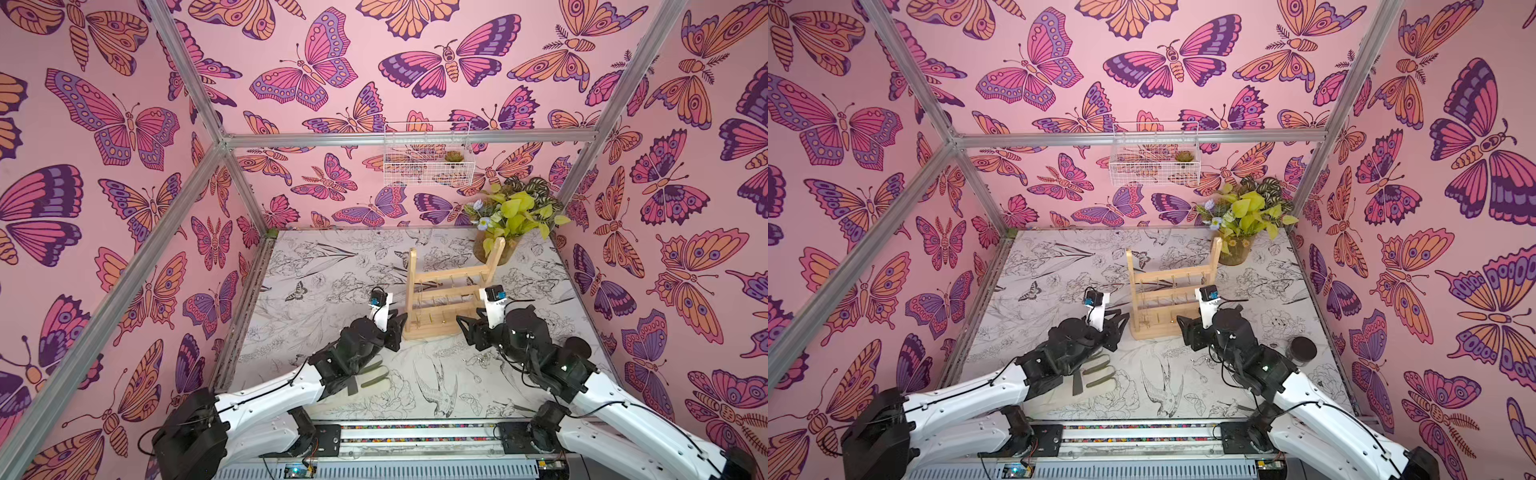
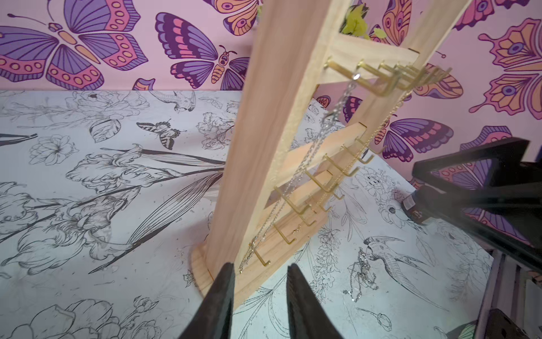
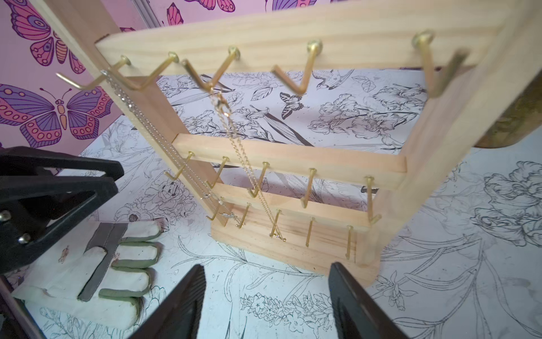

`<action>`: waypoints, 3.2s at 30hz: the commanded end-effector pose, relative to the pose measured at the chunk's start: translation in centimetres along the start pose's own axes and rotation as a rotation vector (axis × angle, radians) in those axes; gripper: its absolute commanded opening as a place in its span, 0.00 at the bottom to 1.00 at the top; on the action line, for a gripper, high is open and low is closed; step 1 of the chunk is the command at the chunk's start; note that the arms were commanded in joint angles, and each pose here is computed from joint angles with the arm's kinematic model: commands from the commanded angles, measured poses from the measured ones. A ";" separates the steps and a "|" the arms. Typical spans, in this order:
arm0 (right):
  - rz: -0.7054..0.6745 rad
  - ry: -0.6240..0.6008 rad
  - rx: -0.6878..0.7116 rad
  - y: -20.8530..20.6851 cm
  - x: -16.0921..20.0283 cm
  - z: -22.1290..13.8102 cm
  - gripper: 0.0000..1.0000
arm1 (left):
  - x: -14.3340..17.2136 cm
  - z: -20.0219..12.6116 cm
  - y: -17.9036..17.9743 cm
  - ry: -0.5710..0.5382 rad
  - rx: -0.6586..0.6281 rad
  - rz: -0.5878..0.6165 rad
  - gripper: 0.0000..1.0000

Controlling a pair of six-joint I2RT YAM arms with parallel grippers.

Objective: Hang the necklace on the jewelry display stand
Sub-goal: Adjust the stand at the center of the board.

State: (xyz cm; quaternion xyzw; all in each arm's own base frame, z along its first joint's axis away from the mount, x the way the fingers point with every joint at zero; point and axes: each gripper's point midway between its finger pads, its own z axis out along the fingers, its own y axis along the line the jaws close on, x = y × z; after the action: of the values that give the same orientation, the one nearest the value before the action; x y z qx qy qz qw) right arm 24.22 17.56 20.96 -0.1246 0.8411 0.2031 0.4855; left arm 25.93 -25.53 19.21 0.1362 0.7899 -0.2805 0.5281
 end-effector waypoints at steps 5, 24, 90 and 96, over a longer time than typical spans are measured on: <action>0.063 0.088 0.199 -3.5 1.2 -2.1 0.70 | 1.3 -0.4 2.5 0.091 -0.094 -0.046 0.33; 0.431 0.177 0.348 -13.2 5.9 2.5 0.69 | 4.6 2.7 2.0 0.191 -0.027 -0.147 0.35; 0.386 0.302 0.202 -12.7 7.7 11.4 0.64 | 6.9 10.0 8.8 0.166 -0.097 -0.210 0.37; 0.400 0.320 0.248 -13.1 8.5 9.7 0.67 | 5.9 7.8 9.1 0.164 -0.137 -0.198 0.37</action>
State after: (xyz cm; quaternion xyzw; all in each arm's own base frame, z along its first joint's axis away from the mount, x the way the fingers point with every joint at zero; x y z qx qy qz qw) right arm 34.20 11.17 7.15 0.0695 0.9232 0.1904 0.3266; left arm 34.87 -24.78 9.57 0.0447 0.8434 -0.2937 0.4476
